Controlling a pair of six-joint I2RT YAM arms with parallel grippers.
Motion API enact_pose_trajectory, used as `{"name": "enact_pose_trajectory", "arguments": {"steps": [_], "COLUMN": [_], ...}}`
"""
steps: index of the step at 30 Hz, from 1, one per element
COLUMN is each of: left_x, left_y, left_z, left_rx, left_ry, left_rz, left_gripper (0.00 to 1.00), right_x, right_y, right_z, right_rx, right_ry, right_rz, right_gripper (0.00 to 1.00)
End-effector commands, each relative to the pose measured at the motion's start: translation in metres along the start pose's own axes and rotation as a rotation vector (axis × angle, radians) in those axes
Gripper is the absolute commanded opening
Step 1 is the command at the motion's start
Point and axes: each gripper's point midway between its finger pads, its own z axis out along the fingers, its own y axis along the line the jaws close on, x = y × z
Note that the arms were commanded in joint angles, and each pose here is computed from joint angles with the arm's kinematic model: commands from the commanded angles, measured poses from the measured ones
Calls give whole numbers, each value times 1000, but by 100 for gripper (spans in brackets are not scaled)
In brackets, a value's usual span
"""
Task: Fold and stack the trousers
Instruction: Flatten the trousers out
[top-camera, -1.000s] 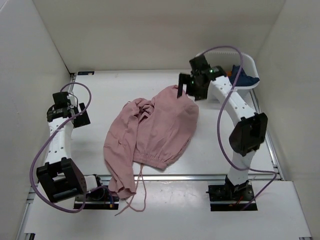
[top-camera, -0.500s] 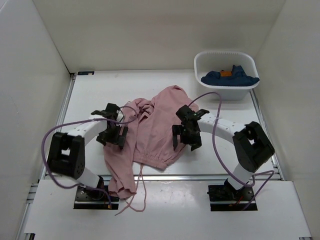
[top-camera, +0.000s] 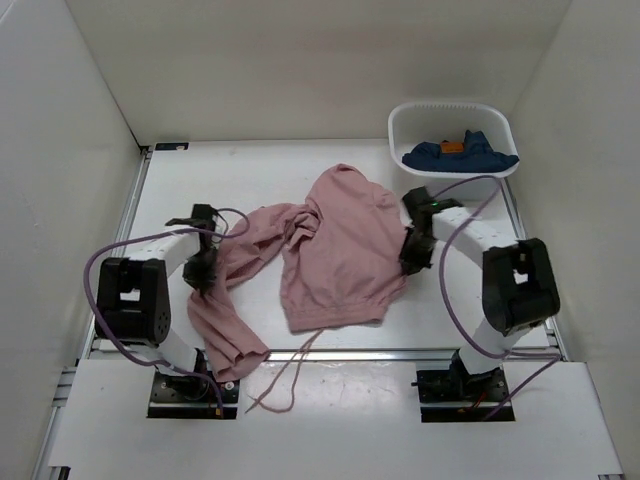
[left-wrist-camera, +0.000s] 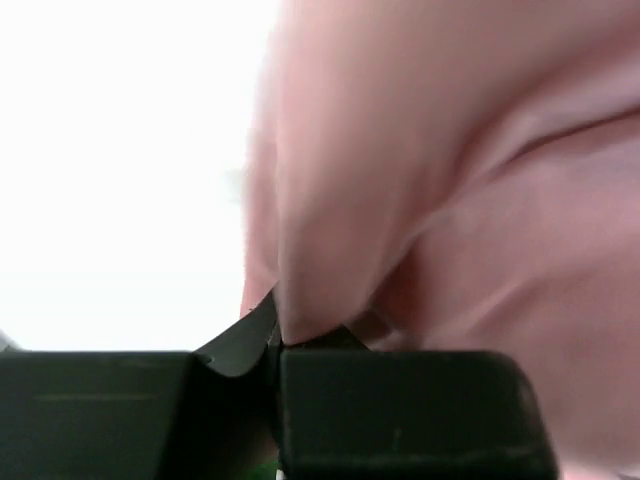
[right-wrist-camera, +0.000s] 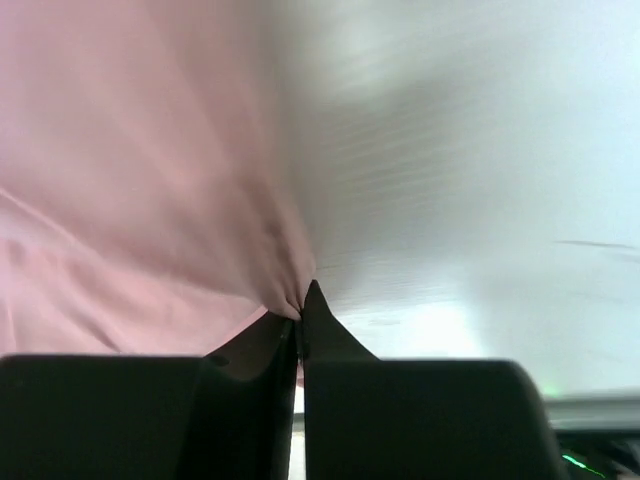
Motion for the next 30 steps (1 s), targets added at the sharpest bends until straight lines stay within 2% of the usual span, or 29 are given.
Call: {"name": "enact_pose_trajectory", "arguments": {"steps": [1,2,3,4,6,7,8,10,11,13,15,18,19,24,27,30], "left_x": [-34,-45,-49,-62,-72,-77,-85,-88,-79,-60,-36,2,18,45,68,88], "left_y": [70,85,98,110,118,122,129,131,141,131,124,113,106,101,98,93], "left_z": [-36,-49,-54,-66,-71,-74,-85,-85,-95,-85,-81,-60,-48,-38,-28,-11], "left_rx": [-165,-199,-220,-247,-261,-274,-297,-307,-325,-284,-264,-257,-251,-248,-244,-238], "left_ry": [-182,-225,-238,-284,-299,-309,-339,-336,-342,-294,-248,-170,-121,-70,-10,54], "left_rz": [-194,-232,-270,-299,-316,-322,-336,-337,-363,-350,-343,-331,-316,-321,-328,-335], "left_gripper": [14,21,46,60,89,96,97,97,97,97,97,97,97,98,98,100], "right_x": [-47,-49,-56,-72,-84,-90,-107,-114,-110,-92,-68,-7,12,94,128,140], "right_y": [-84,-96,-109,-108,-121,-115,-107,-84,-51,-19,-6,14,6,17,21,12], "right_z": [-51,-59,-63,-76,-84,-90,-104,-118,-136,-148,-152,-125,-110,-78,-57,-31], "right_rx": [214,254,296,316,422,445,447,416,333,237,175,95,122,123,135,190], "right_ry": [-138,-135,-126,-164,-138,-160,-216,-268,-329,-374,-386,-294,-244,-101,-49,-26], "right_rz": [98,85,39,14,-56,-82,-95,-145,-213,-291,-350,-466,-491,-633,-700,-678], "right_gripper": [0,0,4,13,35,50,66,75,81,83,83,83,83,83,84,85]}}
